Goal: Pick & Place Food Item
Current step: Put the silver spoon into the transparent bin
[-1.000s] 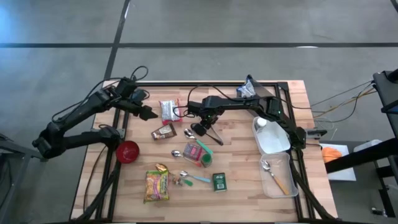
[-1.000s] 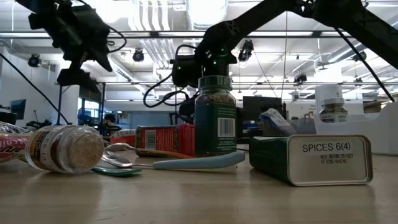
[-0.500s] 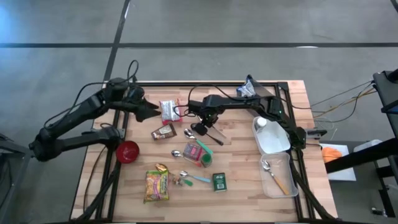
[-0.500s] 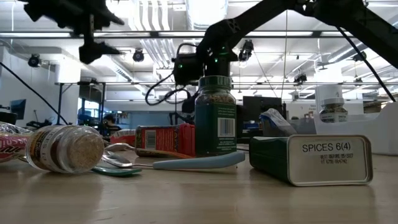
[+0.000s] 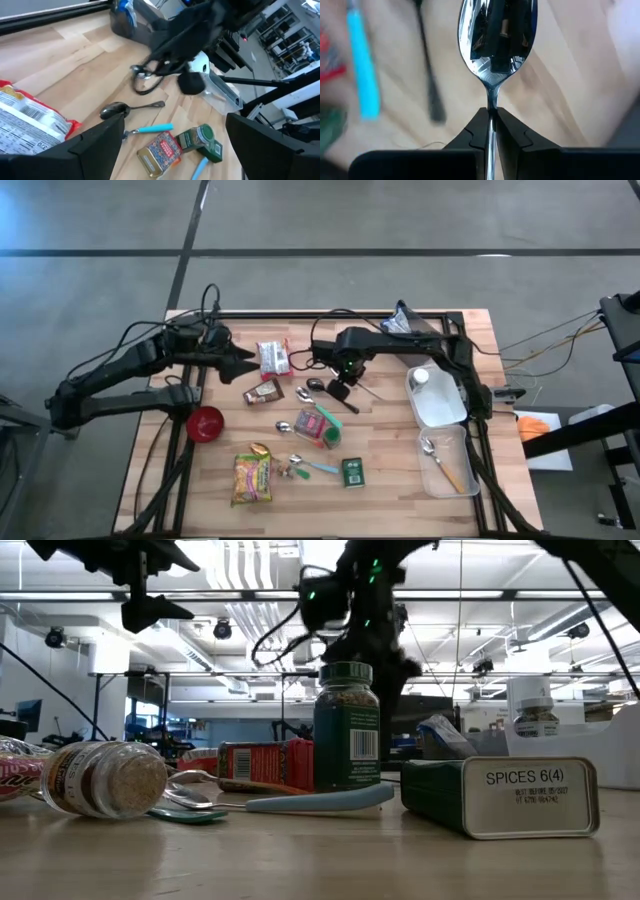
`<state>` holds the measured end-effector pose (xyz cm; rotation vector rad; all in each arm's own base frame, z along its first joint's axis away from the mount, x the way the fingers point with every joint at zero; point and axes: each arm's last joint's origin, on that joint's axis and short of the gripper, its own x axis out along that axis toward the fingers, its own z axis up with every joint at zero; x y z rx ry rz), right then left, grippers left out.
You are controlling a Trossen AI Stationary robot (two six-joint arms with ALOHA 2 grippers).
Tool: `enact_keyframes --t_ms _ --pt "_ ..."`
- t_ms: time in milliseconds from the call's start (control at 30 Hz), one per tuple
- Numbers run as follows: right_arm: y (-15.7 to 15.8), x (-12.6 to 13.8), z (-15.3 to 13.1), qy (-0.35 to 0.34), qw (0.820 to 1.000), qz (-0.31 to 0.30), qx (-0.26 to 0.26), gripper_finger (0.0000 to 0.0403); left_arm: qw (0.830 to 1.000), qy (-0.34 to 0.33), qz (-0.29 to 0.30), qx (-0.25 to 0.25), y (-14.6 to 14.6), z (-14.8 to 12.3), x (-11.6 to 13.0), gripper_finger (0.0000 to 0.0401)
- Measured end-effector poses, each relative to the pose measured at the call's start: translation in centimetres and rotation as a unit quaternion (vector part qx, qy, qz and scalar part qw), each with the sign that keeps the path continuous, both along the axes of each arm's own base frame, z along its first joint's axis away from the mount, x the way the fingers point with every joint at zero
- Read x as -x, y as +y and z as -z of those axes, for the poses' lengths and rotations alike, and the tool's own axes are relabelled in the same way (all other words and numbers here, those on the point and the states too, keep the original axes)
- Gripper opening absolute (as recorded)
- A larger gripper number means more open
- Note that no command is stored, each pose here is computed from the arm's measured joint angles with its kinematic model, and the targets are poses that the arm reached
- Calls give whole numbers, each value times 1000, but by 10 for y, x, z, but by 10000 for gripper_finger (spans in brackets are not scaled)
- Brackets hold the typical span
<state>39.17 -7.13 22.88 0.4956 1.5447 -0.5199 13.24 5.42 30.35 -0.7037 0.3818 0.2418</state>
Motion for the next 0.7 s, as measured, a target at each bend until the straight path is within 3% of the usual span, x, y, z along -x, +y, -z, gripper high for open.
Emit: enact_keyframes --t_ms 167,367,533,700 --pt "25 22 -38 -23 1000 -7 -6 15 1000 -3 1 4 -1 0 0 350" --pt "49 65 -76 -65 996 60 -4 15 1000 -24 8 -3 0 -4 -2 350" --pt "76 110 -80 -65 990 121 -10 14 995 -87 34 -24 0 -16 -6 350" --pt "104 154 -71 -66 981 179 -19 14 992 -108 39 -44 0 -21 -7 350"
